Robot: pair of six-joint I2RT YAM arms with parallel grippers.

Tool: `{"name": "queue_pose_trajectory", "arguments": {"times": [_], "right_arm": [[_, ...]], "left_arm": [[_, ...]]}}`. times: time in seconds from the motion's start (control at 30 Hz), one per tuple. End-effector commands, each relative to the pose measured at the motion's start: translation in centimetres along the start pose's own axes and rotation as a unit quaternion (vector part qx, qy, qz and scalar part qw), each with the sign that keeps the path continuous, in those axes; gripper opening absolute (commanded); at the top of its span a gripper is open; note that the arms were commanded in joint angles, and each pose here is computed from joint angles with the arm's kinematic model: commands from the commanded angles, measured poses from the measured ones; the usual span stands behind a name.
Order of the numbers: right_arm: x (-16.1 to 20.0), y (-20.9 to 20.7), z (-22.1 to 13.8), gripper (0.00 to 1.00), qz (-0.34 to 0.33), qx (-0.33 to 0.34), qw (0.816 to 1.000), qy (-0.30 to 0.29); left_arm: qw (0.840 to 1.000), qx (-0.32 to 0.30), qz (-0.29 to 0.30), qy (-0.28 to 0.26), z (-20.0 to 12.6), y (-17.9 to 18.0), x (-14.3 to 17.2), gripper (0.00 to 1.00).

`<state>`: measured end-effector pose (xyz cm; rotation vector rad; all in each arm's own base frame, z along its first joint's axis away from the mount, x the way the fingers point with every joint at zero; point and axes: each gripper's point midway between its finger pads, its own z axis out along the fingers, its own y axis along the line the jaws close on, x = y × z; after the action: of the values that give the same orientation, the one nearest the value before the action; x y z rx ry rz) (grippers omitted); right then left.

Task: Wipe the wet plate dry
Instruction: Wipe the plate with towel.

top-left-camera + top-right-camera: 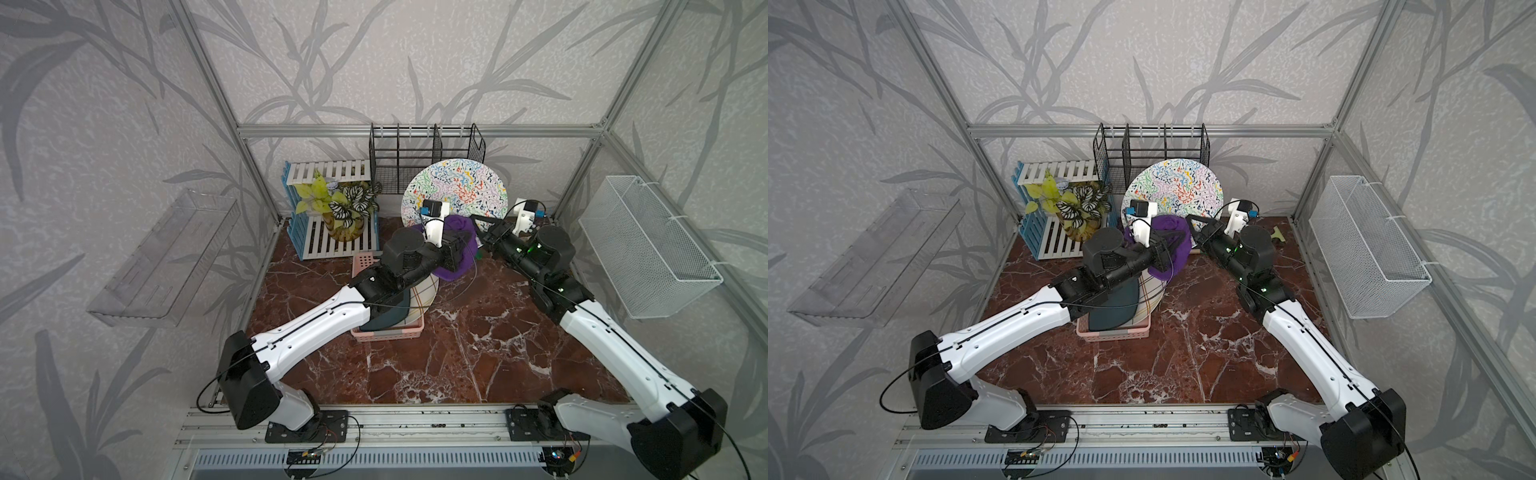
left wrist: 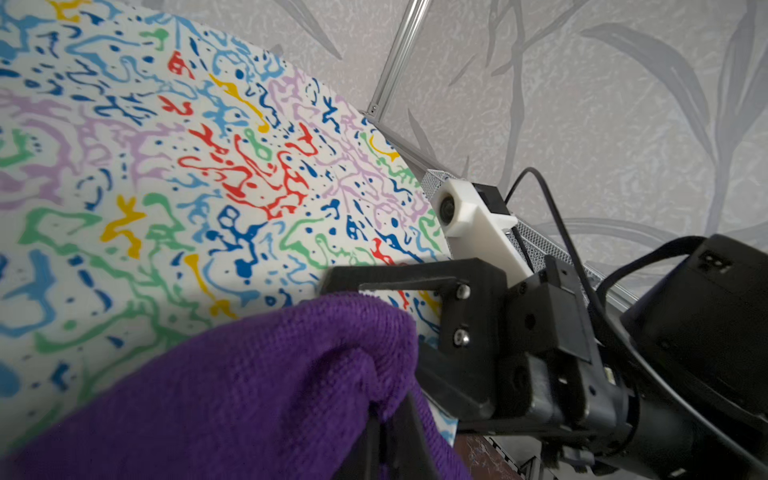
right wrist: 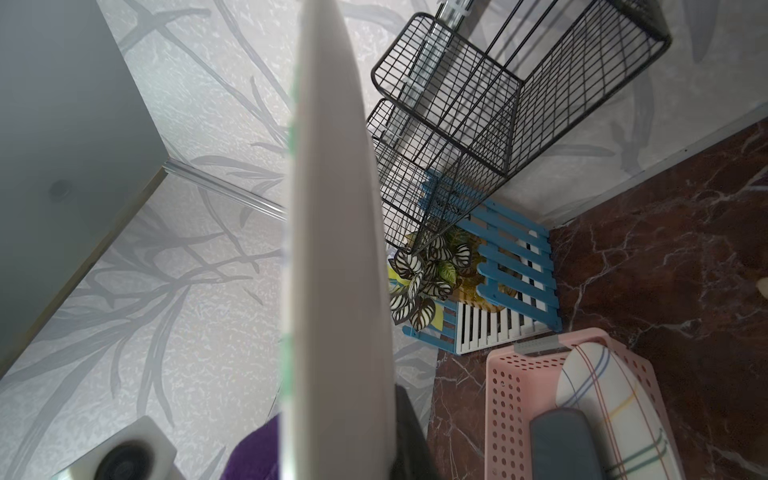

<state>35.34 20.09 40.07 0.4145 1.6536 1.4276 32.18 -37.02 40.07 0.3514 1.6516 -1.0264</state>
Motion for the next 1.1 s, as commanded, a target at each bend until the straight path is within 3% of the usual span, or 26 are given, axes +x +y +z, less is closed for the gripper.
{"name": "queue_pose_trajectory", "arguments": {"times": [0.0,0.1,0.17,0.23,0.4,0.5,0.57,0.67,0.8,0.9,1.0,1.07], "right_arm": [[-1.9,10.3,-3.7,0.00,-0.043,-0.158,0.986,-0.041],[0.4,11.4,-4.6,0.00,-0.064,-0.191,0.979,0.015],[2.6,11.9,-4.9,0.00,-0.075,-0.208,0.973,0.058],[4.8,11.9,-5.1,0.00,-0.086,-0.217,0.968,0.091],[6.4,12.4,-5.4,0.00,-0.099,-0.236,0.960,0.109],[5.2,12.0,-5.2,0.00,-0.113,-0.212,0.968,0.075],[4.5,11.2,-4.9,0.00,-0.113,-0.189,0.974,0.056],[5.1,11.3,-4.8,0.00,-0.115,-0.195,0.971,0.073],[5.3,11.4,-4.8,0.00,-0.118,-0.198,0.969,0.083],[5.1,12.2,-5.1,0.00,-0.141,-0.206,0.965,0.079],[6.2,13.4,-5.2,0.00,-0.144,-0.234,0.955,0.110],[6.7,13.7,-5.2,0.00,-0.138,-0.248,0.951,0.123]], "left_arm": [[0.993,-0.105,-0.045,0.016,-1.6,8.1,0.1,0.00],[0.987,-0.159,-0.019,0.014,-3.1,12.7,-2.9,0.00],[0.986,-0.161,0.026,0.030,-2.6,12.8,-3.8,0.00],[0.989,-0.123,0.057,0.057,-1.4,11.5,-3.8,0.00],[0.986,0.014,0.085,0.141,2.0,5.9,0.9,0.00],[0.975,0.043,0.126,0.181,3.4,2.6,4.4,0.00],[0.973,0.050,0.126,0.186,3.5,2.0,4.9,0.00],[0.973,0.034,0.131,0.185,2.8,2.8,5.1,0.00],[0.958,0.075,0.131,0.243,2.4,1.3,9.4,0.00],[0.965,0.008,0.121,0.234,2.6,3.8,8.9,0.00],[0.980,-0.120,0.065,0.143,1.9,10.1,3.1,0.00],[0.984,-0.149,0.013,0.095,1.0,13.4,0.1,0.00]]}}
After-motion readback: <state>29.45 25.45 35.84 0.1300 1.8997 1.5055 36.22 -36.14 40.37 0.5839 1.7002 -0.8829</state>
